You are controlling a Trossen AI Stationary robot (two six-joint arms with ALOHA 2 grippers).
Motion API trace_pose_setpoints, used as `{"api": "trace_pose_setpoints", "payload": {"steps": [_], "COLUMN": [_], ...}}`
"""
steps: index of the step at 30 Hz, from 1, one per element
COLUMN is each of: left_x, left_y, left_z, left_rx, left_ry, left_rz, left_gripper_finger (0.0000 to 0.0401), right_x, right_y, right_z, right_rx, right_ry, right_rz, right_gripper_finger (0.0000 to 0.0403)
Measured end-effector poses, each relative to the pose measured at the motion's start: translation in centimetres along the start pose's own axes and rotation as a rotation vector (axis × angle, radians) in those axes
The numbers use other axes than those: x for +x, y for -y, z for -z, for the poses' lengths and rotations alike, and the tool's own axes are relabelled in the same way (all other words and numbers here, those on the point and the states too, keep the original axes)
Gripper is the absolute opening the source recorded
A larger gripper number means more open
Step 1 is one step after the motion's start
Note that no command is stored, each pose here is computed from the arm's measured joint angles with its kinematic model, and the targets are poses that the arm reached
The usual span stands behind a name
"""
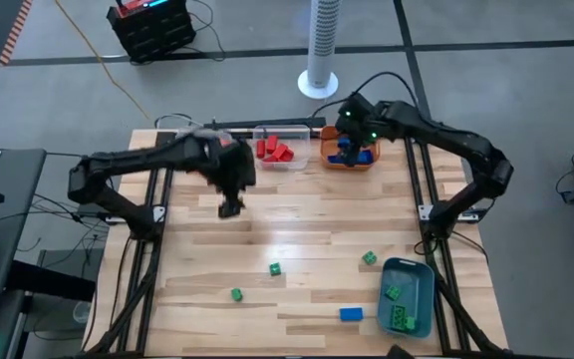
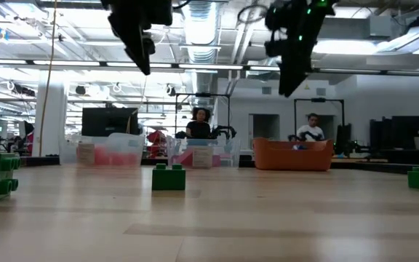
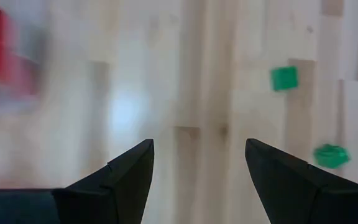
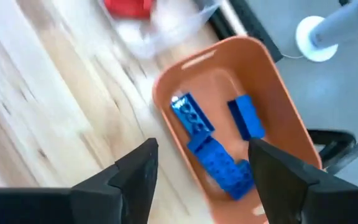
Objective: Sort blocks
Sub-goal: Put the green game piece into the blue bin
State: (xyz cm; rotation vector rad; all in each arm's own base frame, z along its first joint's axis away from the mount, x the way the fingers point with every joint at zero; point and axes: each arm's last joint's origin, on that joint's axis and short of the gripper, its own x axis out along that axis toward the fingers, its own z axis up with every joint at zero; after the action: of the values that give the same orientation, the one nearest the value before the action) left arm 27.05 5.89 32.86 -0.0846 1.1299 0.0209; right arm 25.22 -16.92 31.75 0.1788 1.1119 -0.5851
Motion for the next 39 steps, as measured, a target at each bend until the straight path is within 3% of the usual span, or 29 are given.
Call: {"api": "trace_pose_setpoints", "payload": {"steps": [4,8,14,20,26,30,39], "left_x": [2.2,4.6,7.6,10.3,14.3,17.1,20.1], "left_y": [4.1,7.9,11.9,14.1,15.3,16.0,16.6], "left_z": [0.1,0.3,1.3,3.4,5.8,6.3,6.2], "left_rx": [-0.016,-0.053,-0.161,-0.178,-0.14,-0.069,-0.115], "left_ry": [0.008,0.087,0.283,0.48,0.602,0.574,0.614], "left_rz": [0.061,0.12,0.073,0.012,-0.036,-0.046,-0.004], "left_gripper_finger": [0.0249,0.0249,0.0249,0.0249,0.0249,0.0249,0.0249], "right_x": [-1.9,-3.6,-5.6,-7.0,-7.2,-7.3,-7.3], "right_y": [-1.0,-1.5,-1.1,-0.9,-1.1,-1.5,-2.0], "right_z": [0.1,0.5,1.0,0.8,1.0,1.0,1.1], "right_rx": [0.109,0.136,0.149,0.139,0.132,0.12,0.101], "right_ry": [0.066,0.115,0.193,0.299,0.296,0.295,0.283], "right_rz": [-0.011,-0.026,-0.025,-0.026,-0.03,-0.04,-0.053], "right_gripper_finger": [0.0245,0.0245,0.0245,0.0244,0.0244,0.0244,0.0244]}}
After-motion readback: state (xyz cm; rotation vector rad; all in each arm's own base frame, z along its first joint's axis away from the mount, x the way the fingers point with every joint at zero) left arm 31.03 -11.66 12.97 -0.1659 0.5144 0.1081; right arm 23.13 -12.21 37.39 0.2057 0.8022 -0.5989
